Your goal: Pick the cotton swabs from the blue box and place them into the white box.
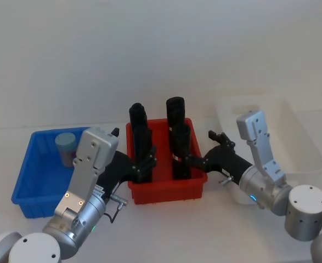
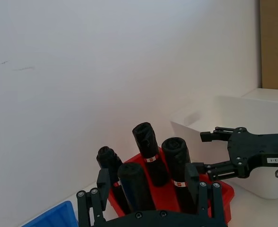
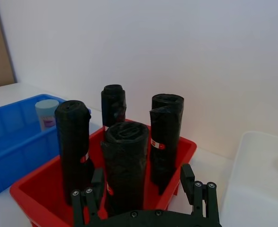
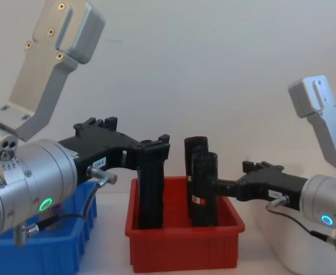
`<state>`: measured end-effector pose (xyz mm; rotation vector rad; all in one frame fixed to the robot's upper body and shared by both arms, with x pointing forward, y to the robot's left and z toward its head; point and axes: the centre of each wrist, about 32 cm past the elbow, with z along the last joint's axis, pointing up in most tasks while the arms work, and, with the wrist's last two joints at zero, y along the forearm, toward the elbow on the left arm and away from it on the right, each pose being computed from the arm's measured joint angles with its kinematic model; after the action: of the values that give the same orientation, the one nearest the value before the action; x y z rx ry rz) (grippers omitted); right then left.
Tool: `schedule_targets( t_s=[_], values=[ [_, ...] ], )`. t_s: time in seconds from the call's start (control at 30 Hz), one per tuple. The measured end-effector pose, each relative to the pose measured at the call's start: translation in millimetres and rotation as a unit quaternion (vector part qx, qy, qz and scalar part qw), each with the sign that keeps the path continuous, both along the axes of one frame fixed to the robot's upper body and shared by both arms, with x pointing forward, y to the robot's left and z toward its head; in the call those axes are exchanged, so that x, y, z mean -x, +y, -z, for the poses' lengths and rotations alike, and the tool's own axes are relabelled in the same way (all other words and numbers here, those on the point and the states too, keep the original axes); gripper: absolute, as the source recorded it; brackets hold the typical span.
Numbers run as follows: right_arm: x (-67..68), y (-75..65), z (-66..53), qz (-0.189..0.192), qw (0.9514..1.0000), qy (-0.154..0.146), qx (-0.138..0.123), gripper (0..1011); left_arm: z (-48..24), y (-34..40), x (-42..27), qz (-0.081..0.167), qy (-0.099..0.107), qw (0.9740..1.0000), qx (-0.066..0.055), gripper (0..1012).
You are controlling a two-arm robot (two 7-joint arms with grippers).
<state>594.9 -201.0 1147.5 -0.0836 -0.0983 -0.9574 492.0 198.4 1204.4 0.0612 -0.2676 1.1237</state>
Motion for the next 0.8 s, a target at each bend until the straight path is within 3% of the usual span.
schedule_targets(
  t_s=[0.3,0.63,0.8],
  values=[
    [-13.5,6.9,0.3,-0.028,0.9996,0.008,0.001,1002,0.0,0.0,0.0,0.000,0.000,1.0000,0.000,999],
    [-24.1,11.5,1.2,-0.035,0.9993,0.012,0.004,1001,0.0,0.0,0.0,0.000,0.000,1.0000,0.000,1000],
    [-30.5,13.2,2.0,-0.035,0.9993,0.012,0.006,896,0.0,0.0,0.0,0.000,0.000,1.0000,0.000,1000]
  ],
)
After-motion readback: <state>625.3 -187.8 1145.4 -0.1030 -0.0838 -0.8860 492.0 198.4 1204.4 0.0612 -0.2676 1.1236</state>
